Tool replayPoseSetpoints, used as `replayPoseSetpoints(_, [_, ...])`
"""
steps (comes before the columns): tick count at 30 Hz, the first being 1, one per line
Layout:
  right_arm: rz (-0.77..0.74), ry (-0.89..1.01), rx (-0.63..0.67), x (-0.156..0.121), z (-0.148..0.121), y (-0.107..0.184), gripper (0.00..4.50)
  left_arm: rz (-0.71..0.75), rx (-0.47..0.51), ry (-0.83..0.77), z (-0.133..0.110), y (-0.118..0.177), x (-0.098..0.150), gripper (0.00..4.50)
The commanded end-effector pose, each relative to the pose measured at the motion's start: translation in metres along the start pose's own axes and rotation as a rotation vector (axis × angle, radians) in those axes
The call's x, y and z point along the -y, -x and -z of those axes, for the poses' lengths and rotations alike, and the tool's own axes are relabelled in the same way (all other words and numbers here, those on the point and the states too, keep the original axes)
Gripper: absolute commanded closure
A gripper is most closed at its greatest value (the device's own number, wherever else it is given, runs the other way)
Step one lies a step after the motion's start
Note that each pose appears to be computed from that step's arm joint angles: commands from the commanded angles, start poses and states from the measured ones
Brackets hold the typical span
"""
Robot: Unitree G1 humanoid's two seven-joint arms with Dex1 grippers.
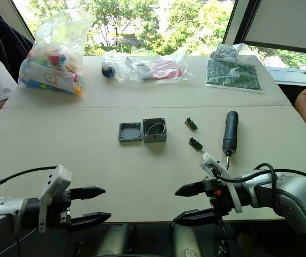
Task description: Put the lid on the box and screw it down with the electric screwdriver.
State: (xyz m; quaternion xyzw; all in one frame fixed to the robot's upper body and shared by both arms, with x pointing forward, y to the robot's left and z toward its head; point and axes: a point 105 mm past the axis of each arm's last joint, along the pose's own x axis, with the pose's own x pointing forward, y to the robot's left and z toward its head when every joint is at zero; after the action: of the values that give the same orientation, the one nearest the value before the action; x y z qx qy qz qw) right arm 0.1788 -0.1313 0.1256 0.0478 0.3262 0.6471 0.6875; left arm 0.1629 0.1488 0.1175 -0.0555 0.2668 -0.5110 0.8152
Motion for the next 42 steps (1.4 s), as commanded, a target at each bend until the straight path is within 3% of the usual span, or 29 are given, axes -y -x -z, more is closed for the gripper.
replayPoseSetpoints(1, [-0.030, 0.041, 0.010, -0.008, -0.006, -0.004, 0.00, 0.004, 0.027, -0.018, -0.006, -0.001, 0.002, 0.07])
replayPoseSetpoints(17, [0.004, 0.067, 0.086, 0.000, -0.019, -0.006, 0.00, -0.007, 0.051, -0.033, -0.014, 0.001, -0.002, 0.07])
replayPoseSetpoints(22, [0.076, 0.108, 0.096, 0.013, -0.030, -0.004, 0.00, -0.083, 0.083, -0.084, -0.033, 0.005, -0.023, 0.07])
replayPoseSetpoints(25, [0.140, 0.126, 0.180, 0.019, -0.055, 0.004, 0.00, -0.157, 0.115, -0.188, -0.072, 0.016, -0.041, 0.07])
replayPoseSetpoints(31, [0.165, 0.162, 0.331, 0.013, -0.094, 0.014, 0.00, -0.101, 0.118, -0.369, -0.141, 0.017, -0.050, 0.07])
replayPoseSetpoints(35, [0.336, 0.233, 0.382, 0.030, -0.112, 0.018, 0.00, -0.043, 0.025, -0.672, -0.187, -0.035, -0.069, 0.07])
replayPoseSetpoints(40, [0.392, 0.250, 0.412, 0.036, -0.113, 0.010, 0.00, 0.108, -0.115, -0.780, -0.190, -0.078, -0.076, 0.07])
replayPoseSetpoints(42, [0.435, 0.244, 0.436, 0.039, -0.108, 0.010, 0.00, 0.136, -0.277, -0.787, -0.184, -0.112, -0.083, 0.07])
